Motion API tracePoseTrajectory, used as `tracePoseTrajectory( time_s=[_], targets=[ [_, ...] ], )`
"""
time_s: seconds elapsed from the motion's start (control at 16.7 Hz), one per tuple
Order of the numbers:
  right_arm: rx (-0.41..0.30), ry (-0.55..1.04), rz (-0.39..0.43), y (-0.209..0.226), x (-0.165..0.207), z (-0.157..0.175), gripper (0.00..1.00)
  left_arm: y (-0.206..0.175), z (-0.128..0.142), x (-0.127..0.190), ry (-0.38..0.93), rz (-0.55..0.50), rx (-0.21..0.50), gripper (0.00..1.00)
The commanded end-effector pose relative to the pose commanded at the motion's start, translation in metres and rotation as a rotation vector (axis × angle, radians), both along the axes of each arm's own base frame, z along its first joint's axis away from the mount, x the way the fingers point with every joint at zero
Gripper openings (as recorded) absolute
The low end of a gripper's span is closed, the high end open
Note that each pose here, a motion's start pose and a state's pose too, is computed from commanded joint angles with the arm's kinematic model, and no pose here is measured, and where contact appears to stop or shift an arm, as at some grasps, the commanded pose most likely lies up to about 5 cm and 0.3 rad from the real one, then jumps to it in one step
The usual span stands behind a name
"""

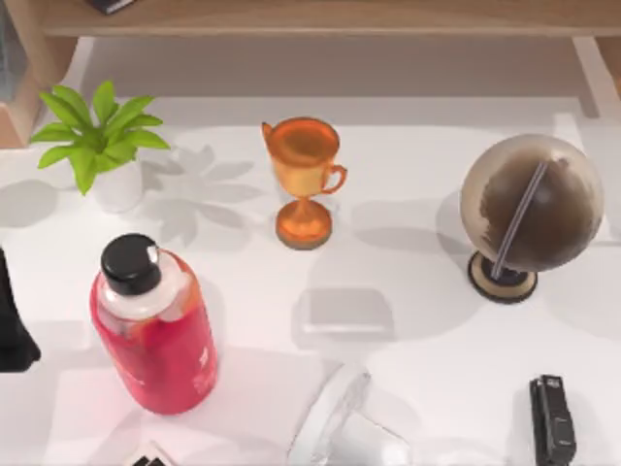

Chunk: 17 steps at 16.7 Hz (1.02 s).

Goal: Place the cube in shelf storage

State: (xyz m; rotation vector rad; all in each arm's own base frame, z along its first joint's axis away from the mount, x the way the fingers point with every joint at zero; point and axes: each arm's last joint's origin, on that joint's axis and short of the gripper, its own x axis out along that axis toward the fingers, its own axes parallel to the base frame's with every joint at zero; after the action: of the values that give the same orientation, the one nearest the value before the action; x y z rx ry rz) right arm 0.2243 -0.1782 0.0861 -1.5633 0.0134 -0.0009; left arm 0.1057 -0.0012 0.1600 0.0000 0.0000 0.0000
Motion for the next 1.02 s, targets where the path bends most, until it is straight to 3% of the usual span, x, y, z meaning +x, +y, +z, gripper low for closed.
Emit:
tracePoseTrajectory(
  time_s=[0.3,0.54,0.78,1.02],
  targets=[
    [0.001,0.001,0.003,0.0,-0.001,-0.001,1.0,0.0,0.0,0.0,0.0,0.0,0.0,1.0],
    [0.032,0.007,-0.104,-0.025,0.001,0.005,1.0,0.0,0.0,0.0,0.0,0.0,0.0,1.0],
    [0.135,0.033,-0.293,-0.078,0.01,0.022,1.0,0.0,0.0,0.0,0.0,0.0,0.0,1.0],
    [0.303,0.07,-0.441,-0.129,0.037,0.057,1.0,0.0,0.0,0.0,0.0,0.0,0.0,1.0]
  ],
)
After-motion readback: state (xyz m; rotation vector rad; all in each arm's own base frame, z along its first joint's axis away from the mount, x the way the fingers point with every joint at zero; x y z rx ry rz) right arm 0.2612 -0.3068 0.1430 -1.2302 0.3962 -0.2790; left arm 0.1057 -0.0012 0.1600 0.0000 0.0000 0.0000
